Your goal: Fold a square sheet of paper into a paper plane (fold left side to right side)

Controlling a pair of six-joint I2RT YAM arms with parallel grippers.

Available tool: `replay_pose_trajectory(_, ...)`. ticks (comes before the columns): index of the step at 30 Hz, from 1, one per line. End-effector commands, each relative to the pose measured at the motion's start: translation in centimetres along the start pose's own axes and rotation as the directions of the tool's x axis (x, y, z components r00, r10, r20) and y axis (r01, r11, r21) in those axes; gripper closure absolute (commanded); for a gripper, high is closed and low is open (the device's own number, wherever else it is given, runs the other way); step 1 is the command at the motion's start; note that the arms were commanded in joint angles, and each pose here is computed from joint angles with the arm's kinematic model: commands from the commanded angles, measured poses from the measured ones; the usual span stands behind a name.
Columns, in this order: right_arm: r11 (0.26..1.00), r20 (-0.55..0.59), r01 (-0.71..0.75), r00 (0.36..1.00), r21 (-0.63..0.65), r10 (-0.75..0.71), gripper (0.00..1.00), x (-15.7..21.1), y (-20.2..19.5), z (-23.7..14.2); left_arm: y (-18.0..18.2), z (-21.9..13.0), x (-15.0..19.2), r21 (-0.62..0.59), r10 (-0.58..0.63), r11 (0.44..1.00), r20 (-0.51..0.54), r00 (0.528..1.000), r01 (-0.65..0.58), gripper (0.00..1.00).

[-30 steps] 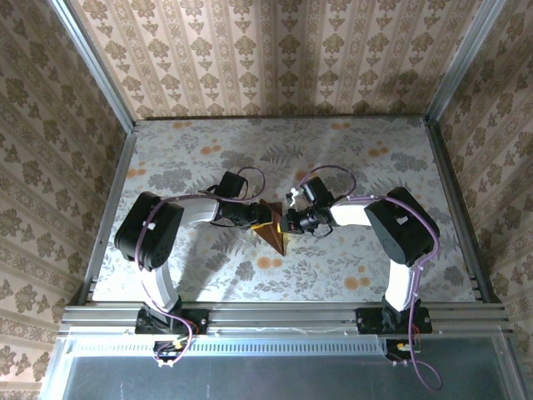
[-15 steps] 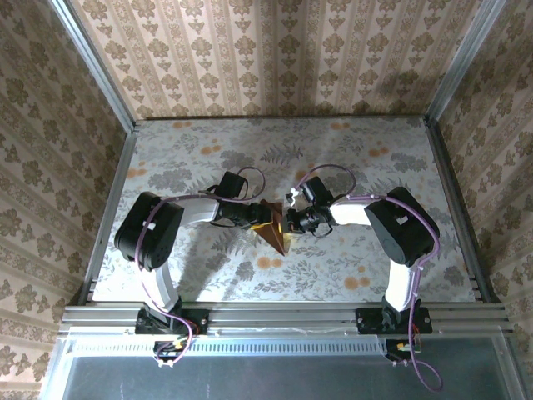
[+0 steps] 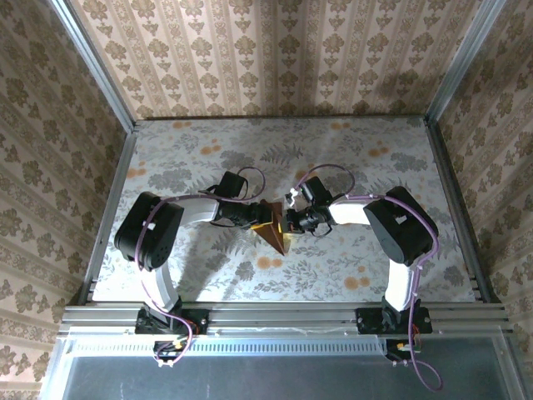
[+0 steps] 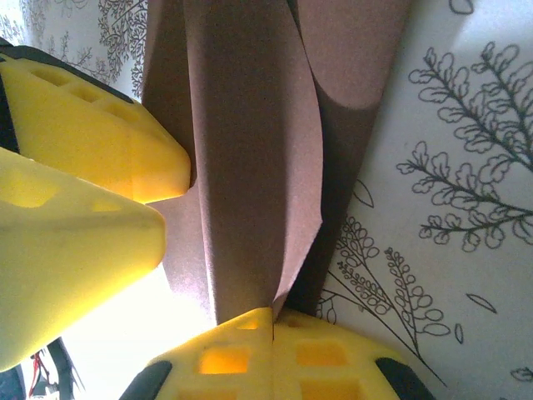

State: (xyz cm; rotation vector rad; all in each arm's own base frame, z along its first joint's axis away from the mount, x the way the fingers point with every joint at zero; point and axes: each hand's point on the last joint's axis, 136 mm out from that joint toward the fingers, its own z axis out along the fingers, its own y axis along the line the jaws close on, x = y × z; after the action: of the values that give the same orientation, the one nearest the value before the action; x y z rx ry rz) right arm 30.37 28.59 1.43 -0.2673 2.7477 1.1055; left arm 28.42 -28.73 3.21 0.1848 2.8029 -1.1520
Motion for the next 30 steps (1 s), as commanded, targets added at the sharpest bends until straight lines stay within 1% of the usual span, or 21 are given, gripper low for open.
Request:
replay_pose_trajectory(1,0.993,-0.072,-0.027,0.997,0.117,0.036,0.93,2.4,-2.9,1.6,0.5,-0.3,0.3,-0.046,0.010,0.999,-0.010,1.000,-0.011,0.56)
replay_pose_trajectory(5,0.986,-0.089,-0.036,0.995,0.164,0.051,0.94,3.1,-3.9,1.7,-0.4,-1.2,-0.3,-0.048,0.036,0.998,0.013,0.999,-0.035,0.54)
replay_pose_trajectory(11,0.977,-0.107,-0.032,0.993,0.210,0.056,0.94,3.8,-4.7,1.7,-1.5,-3.6,-1.7,-0.087,0.100,0.992,0.086,0.991,-0.093,0.53)
replay_pose_trajectory(13,0.975,-0.115,-0.031,0.992,0.220,0.058,0.94,4.0,-4.9,1.7,-2.8,-3.8,-2.1,-0.029,0.125,0.992,0.113,0.986,-0.123,0.59)
replay_pose_trajectory(15,0.972,-0.120,-0.028,0.991,0.235,0.057,0.94,4.0,-5.1,1.7,-4.0,-3.6,-2.3,0.031,0.130,0.990,0.122,0.984,-0.135,0.68)
replay_pose_trajectory(17,0.969,-0.126,-0.024,0.990,0.246,0.056,0.94,4.1,-5.2,1.8,-4.7,-3.1,-2.2,0.057,0.137,0.988,0.109,0.984,-0.144,0.76)
replay_pose_trajectory(21,0.968,-0.133,-0.026,0.989,0.248,0.061,0.95,4.3,-5.1,1.8,-4.9,-1.6,-1.8,0.083,0.128,0.987,0.071,0.989,-0.134,0.88)
replay_pose_trajectory(23,0.967,-0.141,-0.023,0.988,0.254,0.060,0.95,4.4,-5.2,1.8,-4.7,-0.9,-1.6,0.104,0.105,0.989,0.052,0.993,-0.110,0.92)
replay_pose_trajectory(26,0.964,-0.145,-0.021,0.987,0.266,0.062,0.95,4.5,-5.4,1.7,-4.1,0.0,-1.4,0.103,0.086,0.991,0.030,0.996,-0.089,0.95)
replay_pose_trajectory(30,0.962,-0.150,-0.022,0.987,0.271,0.064,0.95,4.6,-5.5,1.7,-2.8,0.7,-0.9,0.061,0.073,0.995,-0.002,0.997,-0.073,0.97)
